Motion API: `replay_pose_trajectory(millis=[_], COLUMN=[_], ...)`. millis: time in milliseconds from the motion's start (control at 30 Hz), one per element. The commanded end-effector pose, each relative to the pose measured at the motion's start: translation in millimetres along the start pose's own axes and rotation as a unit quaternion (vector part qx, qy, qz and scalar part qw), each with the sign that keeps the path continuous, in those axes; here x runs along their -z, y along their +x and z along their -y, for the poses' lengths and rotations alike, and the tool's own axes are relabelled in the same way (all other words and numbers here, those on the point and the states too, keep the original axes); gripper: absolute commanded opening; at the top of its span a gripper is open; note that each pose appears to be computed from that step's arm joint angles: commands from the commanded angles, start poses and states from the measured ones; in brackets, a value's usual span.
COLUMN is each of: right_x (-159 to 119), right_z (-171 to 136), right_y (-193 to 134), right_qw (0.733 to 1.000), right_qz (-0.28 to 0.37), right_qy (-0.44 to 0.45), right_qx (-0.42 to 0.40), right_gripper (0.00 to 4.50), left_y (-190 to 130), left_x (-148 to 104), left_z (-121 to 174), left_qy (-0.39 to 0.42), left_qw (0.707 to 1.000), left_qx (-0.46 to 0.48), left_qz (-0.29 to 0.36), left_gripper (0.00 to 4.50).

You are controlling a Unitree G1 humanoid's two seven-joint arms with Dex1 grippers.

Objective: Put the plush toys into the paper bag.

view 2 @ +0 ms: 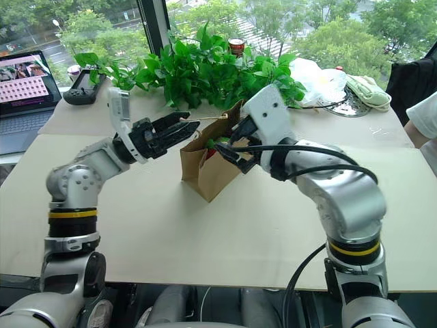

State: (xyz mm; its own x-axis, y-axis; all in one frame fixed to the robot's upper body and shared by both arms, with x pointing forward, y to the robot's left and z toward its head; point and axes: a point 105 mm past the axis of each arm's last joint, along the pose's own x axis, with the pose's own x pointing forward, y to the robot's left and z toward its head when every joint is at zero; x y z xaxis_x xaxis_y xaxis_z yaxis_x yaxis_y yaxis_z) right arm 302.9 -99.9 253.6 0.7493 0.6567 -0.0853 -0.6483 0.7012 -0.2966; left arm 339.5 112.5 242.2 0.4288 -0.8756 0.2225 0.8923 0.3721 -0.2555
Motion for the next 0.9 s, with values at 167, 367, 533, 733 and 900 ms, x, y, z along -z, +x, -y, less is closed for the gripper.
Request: replay_pose_trajectory(millis=[167,367,533,733,900], right_x=[-20,-13,7,45,72], right_z=[4,-13,-36,-39,-19], right_y=[-49,-61,-64,-48,-14], right_qw=[0.996,0.988,0.980,0.981,0.989], right_qz=[0.062,0.043,0.002,-0.079,-0.119], right_qy=[0.029,0.046,0.049,0.036,0.010], right_qx=[-0.062,-0.139,-0.191,-0.173,-0.092], right_gripper=[4.50,3.53,1.72,0.02,0.02], left_y=[-39,-44,-42,-44,-45], left_x=[13,33,36,50,61], left_z=[-12,-19,-19,-14,-14], left_qy=[0.023,0.021,0.031,0.051,0.068], left_qw=[0.997,0.996,0.996,0.993,0.989], left_qx=[-0.046,-0.064,-0.065,-0.046,-0.031], left_qz=[-0.049,-0.052,-0.054,-0.098,-0.124], left_gripper=[4.49,4.50,4.50,4.50,4.50])
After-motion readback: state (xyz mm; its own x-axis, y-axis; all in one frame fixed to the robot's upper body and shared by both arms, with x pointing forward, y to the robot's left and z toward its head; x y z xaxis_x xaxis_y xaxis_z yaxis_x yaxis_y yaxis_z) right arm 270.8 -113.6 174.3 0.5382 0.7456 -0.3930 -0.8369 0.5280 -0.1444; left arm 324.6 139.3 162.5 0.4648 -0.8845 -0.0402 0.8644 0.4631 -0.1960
